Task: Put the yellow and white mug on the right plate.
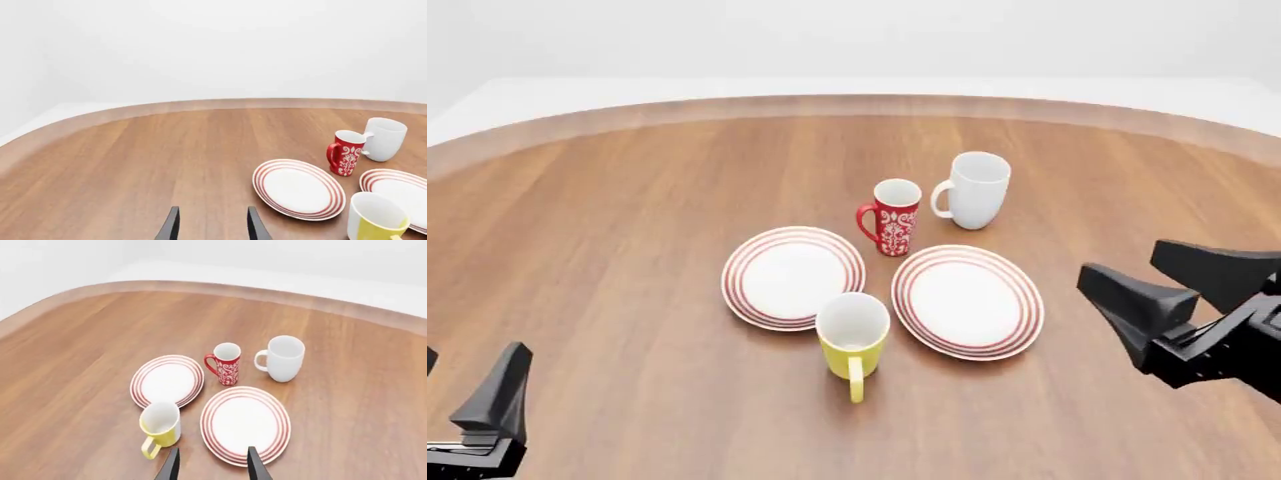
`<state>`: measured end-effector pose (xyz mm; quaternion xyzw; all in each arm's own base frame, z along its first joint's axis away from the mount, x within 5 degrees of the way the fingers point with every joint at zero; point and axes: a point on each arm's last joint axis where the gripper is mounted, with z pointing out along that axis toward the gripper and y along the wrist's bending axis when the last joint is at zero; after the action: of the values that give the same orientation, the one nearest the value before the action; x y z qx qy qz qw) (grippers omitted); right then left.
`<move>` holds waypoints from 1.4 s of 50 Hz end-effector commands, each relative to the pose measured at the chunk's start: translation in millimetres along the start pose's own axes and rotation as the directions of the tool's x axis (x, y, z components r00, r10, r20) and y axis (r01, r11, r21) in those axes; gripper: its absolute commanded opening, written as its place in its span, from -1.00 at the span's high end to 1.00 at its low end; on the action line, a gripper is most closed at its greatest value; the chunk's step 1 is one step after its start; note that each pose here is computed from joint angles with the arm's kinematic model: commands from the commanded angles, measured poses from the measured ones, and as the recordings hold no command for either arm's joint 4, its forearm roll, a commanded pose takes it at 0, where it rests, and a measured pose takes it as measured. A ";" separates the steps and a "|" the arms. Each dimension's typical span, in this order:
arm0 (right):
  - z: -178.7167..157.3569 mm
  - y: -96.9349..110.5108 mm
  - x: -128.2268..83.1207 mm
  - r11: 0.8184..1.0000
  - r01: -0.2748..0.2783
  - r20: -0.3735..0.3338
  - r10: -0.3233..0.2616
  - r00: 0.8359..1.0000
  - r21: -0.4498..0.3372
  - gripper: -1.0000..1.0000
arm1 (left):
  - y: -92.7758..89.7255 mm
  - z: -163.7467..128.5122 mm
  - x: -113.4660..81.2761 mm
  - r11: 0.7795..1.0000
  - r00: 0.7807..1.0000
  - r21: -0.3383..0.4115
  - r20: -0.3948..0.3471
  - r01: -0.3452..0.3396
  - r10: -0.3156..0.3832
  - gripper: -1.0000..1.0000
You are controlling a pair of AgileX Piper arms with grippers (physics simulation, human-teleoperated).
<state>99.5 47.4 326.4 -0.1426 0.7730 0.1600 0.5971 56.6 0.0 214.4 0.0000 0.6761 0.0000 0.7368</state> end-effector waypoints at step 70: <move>96.9 37.2 64.2 0.973 -0.157 -0.180 0.127 0.976 -0.166 -1.00 | 0.0 0.0 0.0 1.000 1.000 0.000 0.000 0.000 0.000 -1.00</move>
<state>151.4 107.7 265.1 -0.1544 0.8045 0.2383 0.5217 56.6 0.0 214.4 0.0000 0.6761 0.0000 0.7368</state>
